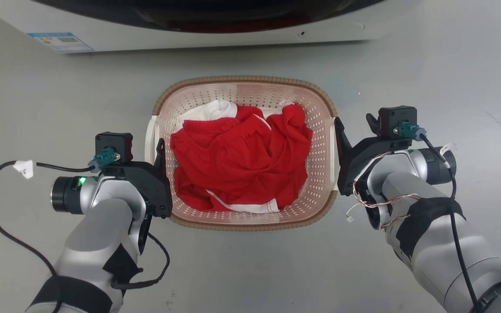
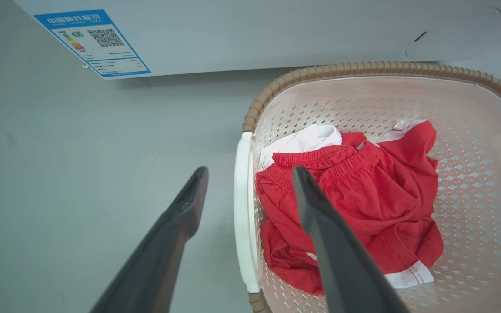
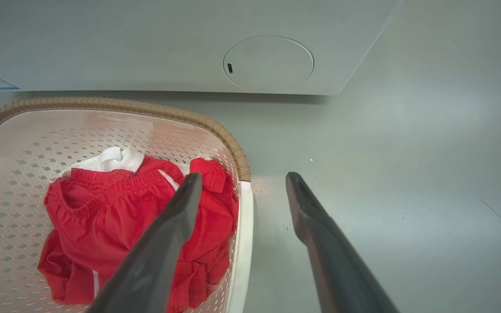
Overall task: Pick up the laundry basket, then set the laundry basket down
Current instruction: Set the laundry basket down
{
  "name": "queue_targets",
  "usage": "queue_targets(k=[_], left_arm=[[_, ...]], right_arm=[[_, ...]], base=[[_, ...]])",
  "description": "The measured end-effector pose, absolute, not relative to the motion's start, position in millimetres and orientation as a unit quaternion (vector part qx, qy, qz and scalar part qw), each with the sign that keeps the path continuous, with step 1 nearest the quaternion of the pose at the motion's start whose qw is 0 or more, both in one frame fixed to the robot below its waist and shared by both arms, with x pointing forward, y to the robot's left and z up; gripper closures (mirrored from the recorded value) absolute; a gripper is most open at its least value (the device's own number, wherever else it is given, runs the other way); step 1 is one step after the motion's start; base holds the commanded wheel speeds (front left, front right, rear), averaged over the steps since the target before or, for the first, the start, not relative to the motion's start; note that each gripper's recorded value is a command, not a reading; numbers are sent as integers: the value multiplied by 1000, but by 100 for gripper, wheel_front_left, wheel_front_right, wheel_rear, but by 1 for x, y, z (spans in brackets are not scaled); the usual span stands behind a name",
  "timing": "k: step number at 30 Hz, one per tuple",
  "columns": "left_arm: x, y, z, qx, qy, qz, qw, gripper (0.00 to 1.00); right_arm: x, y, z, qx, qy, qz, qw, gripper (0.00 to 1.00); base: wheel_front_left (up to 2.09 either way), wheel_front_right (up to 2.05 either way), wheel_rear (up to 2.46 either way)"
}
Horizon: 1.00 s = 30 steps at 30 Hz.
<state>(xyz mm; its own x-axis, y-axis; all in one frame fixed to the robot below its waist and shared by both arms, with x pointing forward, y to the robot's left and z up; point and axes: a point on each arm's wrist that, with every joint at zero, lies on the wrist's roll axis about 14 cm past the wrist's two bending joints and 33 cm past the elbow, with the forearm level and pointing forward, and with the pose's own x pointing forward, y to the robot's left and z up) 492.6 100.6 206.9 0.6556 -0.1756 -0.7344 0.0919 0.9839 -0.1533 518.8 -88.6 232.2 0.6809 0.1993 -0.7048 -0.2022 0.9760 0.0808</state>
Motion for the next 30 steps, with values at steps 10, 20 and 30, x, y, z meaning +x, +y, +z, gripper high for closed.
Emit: queue_targets(k=[10, 20, 30], left_arm=[[498, 104, 257, -76, 351, -79, 930, 0], [485, 112, 303, -95, 302, -74, 946, 0], [463, 107, 340, -104, 255, -74, 959, 0]], right_arm=[[522, -78, 285, 31, 328, 115, 937, 0], [508, -73, 334, 67, 289, 110, 949, 0], [480, -75, 361, 77, 265, 112, 955, 0]], base=[[0, 0, 0], [0, 0, 0], [0, 0, 0]])
